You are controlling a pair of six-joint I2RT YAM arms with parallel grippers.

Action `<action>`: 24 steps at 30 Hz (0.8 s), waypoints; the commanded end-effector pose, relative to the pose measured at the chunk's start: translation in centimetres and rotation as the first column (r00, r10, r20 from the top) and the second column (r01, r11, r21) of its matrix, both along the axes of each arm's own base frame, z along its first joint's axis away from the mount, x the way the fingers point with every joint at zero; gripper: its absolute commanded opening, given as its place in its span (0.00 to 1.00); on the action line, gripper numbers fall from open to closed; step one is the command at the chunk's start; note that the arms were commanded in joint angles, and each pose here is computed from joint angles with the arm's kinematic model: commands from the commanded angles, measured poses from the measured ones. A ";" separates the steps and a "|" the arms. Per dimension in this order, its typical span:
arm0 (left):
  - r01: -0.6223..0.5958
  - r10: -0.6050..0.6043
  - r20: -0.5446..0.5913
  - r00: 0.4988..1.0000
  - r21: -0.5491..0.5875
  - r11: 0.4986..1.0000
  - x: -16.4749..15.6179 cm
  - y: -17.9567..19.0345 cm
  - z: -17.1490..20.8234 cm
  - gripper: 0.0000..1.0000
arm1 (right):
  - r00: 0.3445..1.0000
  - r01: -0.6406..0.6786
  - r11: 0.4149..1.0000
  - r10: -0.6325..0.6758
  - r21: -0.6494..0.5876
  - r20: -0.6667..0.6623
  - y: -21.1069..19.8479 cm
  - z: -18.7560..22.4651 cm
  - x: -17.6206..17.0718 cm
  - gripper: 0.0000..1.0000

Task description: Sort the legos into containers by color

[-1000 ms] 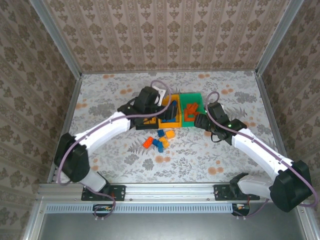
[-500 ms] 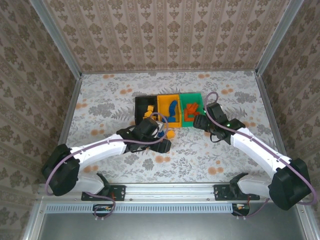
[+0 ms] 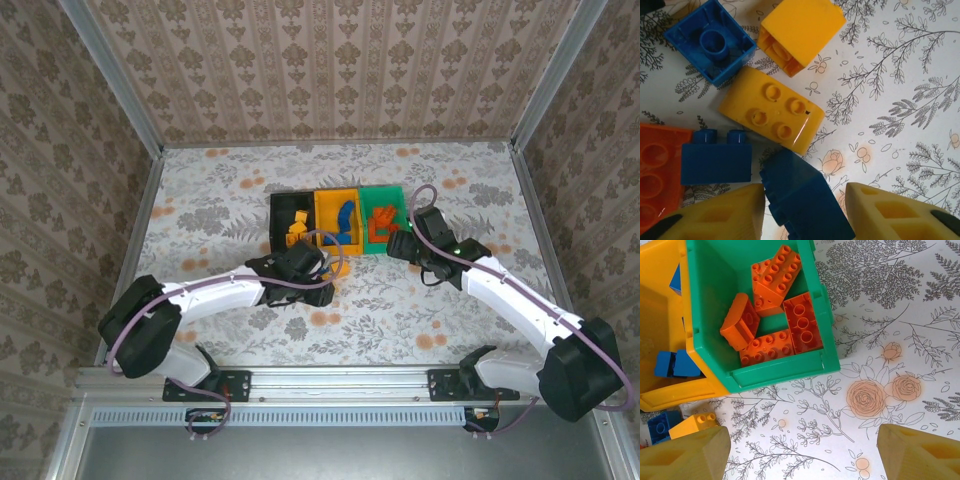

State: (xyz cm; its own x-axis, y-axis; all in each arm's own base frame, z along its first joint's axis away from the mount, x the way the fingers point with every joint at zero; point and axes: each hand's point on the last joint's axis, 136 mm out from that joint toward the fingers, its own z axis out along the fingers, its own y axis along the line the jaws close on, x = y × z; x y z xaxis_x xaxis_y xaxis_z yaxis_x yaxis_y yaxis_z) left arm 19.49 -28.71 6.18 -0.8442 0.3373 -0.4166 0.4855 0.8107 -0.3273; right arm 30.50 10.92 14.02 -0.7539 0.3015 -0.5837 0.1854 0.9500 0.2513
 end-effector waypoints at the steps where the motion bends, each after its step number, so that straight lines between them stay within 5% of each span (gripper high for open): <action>1: -0.001 0.001 0.004 1.000 -0.003 1.000 -0.5 0.4 0.7 0.36 | 1.000 0.024 1.000 -0.024 -0.004 0.002 -0.6 0.0 -0.2 0.79; 11: -0.052 0.064 0.124 0.990 -0.098 0.994 1.2 1.6 7.0 0.25 | 1.000 0.026 1.000 -0.026 0.001 0.005 -0.5 0.1 -0.1 0.79; 17: -0.069 0.113 0.228 0.967 -0.190 0.979 8.0 0.5 11.9 0.25 | 1.000 0.027 1.000 -0.027 0.005 -0.001 -0.5 -0.2 -0.2 0.79; 24: -0.087 0.151 0.248 0.957 -0.249 0.965 16.6 -3.0 13.0 0.24 | 1.000 0.027 1.000 -0.027 0.001 -0.008 -0.7 -0.3 -0.6 0.79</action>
State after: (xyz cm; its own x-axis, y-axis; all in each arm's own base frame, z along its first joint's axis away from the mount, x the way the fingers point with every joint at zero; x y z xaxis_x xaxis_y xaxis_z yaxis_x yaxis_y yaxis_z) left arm 33.95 -30.30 18.64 -0.7481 0.0936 -0.6569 0.4409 0.8100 -0.3866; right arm 30.33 10.85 13.71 -0.7574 0.3029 -0.5785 0.1896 0.9498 0.2490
